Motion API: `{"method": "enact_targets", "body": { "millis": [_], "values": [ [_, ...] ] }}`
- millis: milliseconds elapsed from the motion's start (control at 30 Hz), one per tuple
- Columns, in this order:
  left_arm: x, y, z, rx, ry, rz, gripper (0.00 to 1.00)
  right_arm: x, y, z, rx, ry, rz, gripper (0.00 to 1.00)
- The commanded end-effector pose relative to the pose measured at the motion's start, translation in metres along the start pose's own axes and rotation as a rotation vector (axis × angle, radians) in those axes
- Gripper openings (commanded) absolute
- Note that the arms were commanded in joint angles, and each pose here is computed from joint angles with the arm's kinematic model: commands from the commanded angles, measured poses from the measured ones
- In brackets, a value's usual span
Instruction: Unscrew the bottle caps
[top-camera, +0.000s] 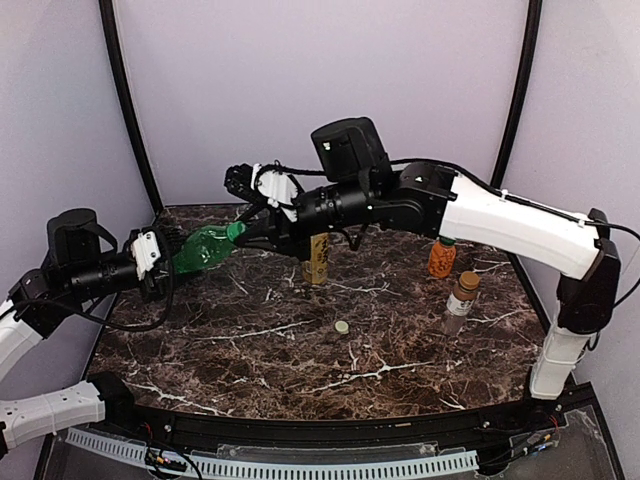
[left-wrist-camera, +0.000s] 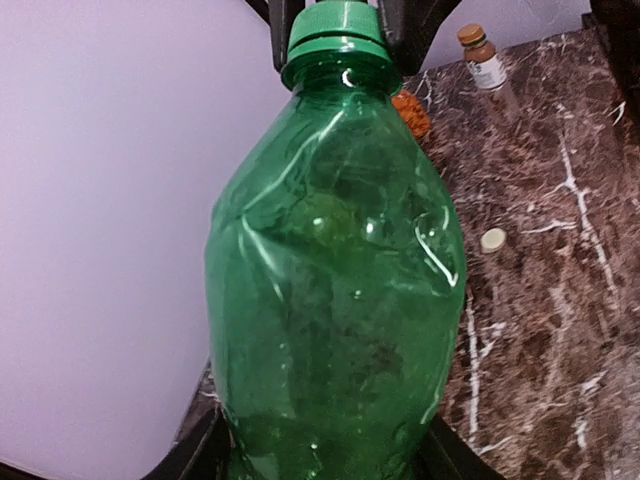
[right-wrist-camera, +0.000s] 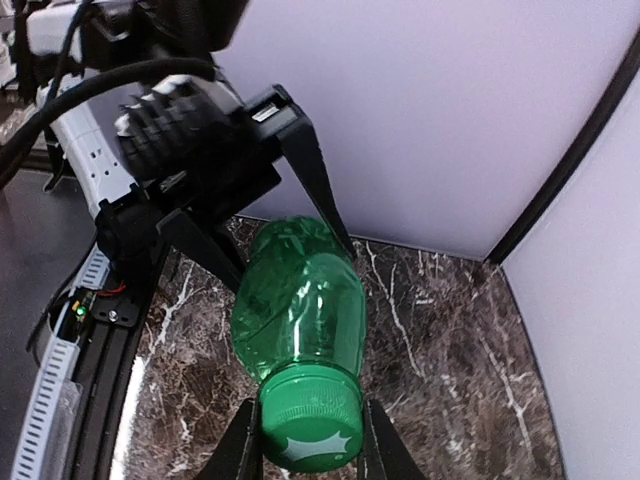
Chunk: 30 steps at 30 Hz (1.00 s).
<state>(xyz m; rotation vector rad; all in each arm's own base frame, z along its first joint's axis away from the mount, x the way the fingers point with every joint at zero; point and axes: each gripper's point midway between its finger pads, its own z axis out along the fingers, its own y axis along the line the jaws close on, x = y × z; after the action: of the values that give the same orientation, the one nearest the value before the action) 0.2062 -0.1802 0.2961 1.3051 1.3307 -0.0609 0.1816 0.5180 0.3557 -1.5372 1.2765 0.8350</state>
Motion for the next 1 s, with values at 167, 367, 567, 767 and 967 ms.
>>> {"method": "enact_targets", "body": {
  "millis": [167,367,567,767,967],
  "values": [
    [-0.036,-0.090,-0.010,0.540,-0.196,-0.468,0.24,0.009,0.084,0.004,-0.169,0.063,-0.641,0.00],
    [-0.038,-0.077,-0.008,0.476,-0.197,-0.422,0.23,0.015,0.077,0.003,-0.140,0.109,-0.637,0.00],
    [-0.033,-0.072,-0.008,0.433,-0.176,-0.379,0.22,0.009,0.060,0.005,-0.043,0.117,-0.562,0.67],
    [-0.020,-0.041,0.001,0.229,-0.119,-0.289,0.19,-0.024,0.032,-0.015,0.074,0.023,-0.274,0.98],
    [-0.002,0.022,0.008,-0.125,-0.022,-0.094,0.19,-0.060,-0.005,-0.041,0.114,-0.158,0.225,0.99]
  ]
}}
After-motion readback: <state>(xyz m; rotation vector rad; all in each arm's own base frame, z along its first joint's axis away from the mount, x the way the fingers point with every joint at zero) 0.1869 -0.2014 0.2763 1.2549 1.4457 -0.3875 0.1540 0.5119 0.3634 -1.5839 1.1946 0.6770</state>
